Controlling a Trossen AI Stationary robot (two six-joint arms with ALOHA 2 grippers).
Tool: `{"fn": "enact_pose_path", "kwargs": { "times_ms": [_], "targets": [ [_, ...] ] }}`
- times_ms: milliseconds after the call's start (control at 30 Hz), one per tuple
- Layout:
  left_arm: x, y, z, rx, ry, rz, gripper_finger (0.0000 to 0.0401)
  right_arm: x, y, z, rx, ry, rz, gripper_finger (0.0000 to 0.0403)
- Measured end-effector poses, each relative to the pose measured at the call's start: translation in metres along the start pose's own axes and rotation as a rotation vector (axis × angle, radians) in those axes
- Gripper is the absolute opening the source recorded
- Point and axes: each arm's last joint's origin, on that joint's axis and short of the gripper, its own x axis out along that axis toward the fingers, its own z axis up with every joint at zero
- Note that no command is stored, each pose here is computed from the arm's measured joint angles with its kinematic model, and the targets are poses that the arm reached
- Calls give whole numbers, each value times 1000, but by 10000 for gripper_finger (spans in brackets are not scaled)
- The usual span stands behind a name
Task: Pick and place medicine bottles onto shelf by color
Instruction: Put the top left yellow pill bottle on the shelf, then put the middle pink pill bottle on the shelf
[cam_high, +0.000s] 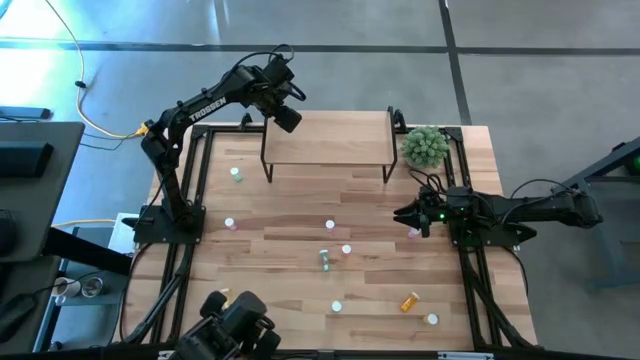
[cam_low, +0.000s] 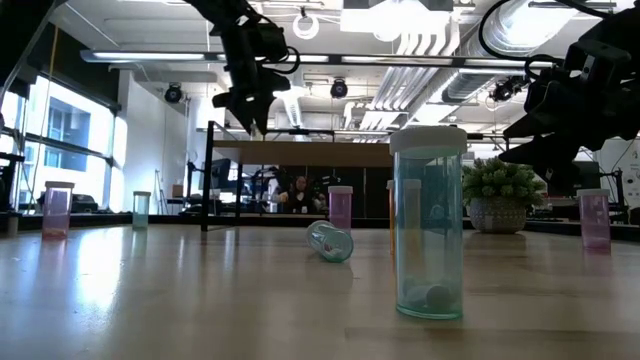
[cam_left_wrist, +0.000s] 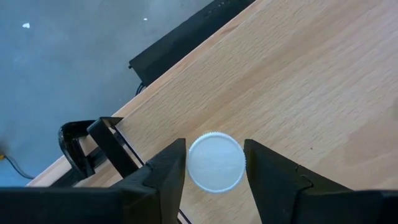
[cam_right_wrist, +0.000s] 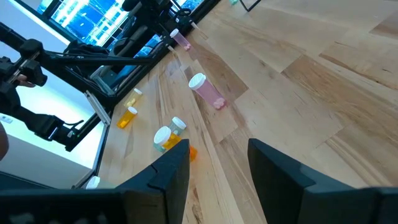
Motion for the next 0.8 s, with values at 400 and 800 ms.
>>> {"fn": "enact_pose_path", "kwargs": {
  "times_ms": [400,800],
  "targets": [
    [-17,0,-2,41,-49,-54,157,0,0,0,0,0,0,154],
    [-62,6,-12,74,-159,-66,157,0,0,0,0,0,0,154]
  ]
}}
